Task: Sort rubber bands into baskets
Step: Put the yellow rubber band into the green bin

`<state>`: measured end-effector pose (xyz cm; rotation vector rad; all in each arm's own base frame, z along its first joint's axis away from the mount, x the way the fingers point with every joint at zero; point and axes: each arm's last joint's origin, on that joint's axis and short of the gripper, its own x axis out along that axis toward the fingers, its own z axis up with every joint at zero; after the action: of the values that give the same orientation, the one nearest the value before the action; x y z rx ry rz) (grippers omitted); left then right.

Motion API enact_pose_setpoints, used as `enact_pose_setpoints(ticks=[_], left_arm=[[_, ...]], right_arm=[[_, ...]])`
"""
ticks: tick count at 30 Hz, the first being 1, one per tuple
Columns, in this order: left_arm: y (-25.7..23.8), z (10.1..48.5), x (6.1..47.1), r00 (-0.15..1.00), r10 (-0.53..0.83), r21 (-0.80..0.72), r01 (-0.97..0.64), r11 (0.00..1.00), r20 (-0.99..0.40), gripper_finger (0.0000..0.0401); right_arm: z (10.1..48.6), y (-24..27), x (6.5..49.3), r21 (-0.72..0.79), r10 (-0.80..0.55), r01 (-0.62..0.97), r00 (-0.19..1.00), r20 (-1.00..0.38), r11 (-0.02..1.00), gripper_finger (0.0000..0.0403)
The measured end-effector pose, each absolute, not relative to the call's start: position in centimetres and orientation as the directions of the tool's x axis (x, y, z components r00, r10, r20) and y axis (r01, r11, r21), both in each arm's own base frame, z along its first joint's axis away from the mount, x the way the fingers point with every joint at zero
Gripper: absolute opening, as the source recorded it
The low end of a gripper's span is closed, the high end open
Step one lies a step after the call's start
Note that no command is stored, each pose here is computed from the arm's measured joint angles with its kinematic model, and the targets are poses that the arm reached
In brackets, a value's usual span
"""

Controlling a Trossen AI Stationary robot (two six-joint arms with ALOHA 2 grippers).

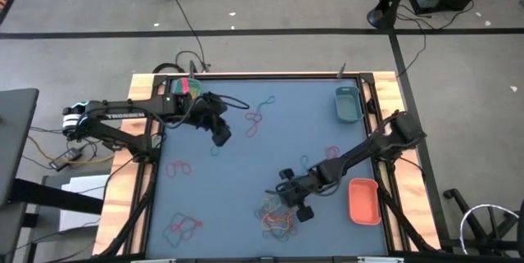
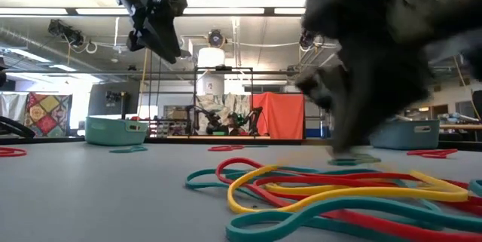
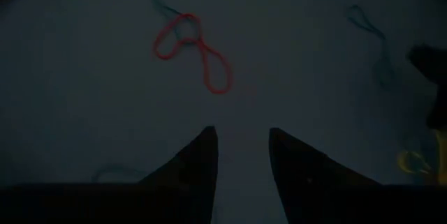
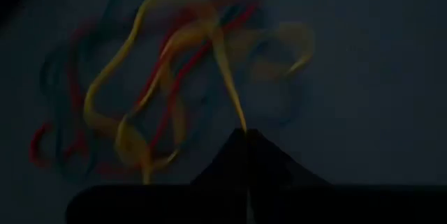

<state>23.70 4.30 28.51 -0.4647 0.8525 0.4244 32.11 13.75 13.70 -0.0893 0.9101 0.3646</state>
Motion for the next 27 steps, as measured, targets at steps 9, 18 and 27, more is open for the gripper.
enact_pose_setpoints(ticks=[9,18,27], left_arm=[[2.5,30.5,25.9,0.805,0.084,-0.321,-0.327,0.889,-0.587,0.0132],[1.9,32.1,27.1,0.906,0.092,-0.26,-0.214,0.942,-0.413,0.0132],[1.4,30.2,30.5,0.929,-0.047,-0.259,-0.053,0.965,-0.367,0.015]], right_arm=[[20.1,10.9,31.2,0.003,0.085,-0.114,0.726,-0.683,0.993,0.0003],[24.7,7.4,30.2,0.14,0.017,0.077,0.821,-0.571,0.987,0.0004],[27.4,5.0,29.2,0.171,-0.05,0.152,0.87,-0.49,0.973,0.0004]])
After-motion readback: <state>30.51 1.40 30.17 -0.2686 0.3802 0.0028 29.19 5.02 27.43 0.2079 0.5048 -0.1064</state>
